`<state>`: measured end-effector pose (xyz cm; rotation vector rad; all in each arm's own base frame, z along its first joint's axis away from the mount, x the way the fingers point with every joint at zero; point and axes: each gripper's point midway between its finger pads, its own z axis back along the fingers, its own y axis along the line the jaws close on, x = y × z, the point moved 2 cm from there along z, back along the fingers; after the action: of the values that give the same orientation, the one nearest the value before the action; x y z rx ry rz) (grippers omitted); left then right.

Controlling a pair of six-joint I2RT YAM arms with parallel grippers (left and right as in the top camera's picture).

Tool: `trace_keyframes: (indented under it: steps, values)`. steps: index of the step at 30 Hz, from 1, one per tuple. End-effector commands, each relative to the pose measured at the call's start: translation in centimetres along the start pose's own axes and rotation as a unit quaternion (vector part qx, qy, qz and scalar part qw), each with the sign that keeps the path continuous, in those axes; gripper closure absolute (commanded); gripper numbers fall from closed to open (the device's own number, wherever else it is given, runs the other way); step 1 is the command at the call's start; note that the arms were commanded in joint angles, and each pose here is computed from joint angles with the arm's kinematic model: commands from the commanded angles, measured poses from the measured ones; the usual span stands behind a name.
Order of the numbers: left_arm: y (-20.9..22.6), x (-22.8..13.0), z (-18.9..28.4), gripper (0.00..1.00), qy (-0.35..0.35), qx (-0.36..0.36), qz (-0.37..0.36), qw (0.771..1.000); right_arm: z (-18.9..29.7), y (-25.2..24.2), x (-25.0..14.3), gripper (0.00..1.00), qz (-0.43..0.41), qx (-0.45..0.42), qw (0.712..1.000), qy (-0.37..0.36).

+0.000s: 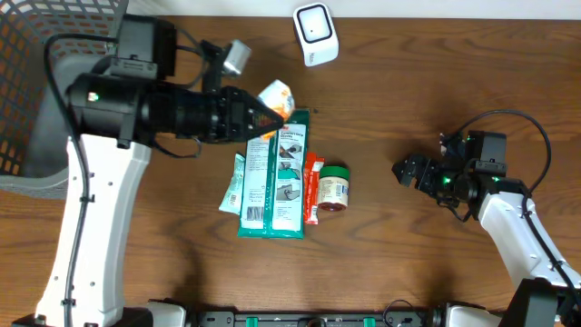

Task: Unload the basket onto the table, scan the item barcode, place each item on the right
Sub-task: 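Lift the orange tissue pack toward the scanner, right gripper moving in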

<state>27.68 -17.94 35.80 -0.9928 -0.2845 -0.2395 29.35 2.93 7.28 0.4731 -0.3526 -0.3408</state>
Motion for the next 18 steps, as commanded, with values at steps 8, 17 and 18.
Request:
trace_keyframes:
  steps: [8,17,18]
  values:
    - [-0.6,0.3,-6.7,0.89,0.031,0.051,0.011,0.998,6.1,6.5,1.7,0.05,-0.002,0.316,0.949,0.012]
    - [-2.9,0.3,-14.1,0.92,0.131,-0.067,0.159,0.976,9.4,6.2,2.8,0.01,-0.039,0.403,0.914,-0.002]
    - [-3.4,0.6,-14.4,0.92,0.139,-0.09,0.16,0.973,9.7,6.5,2.7,0.01,-0.033,0.418,0.908,0.0]
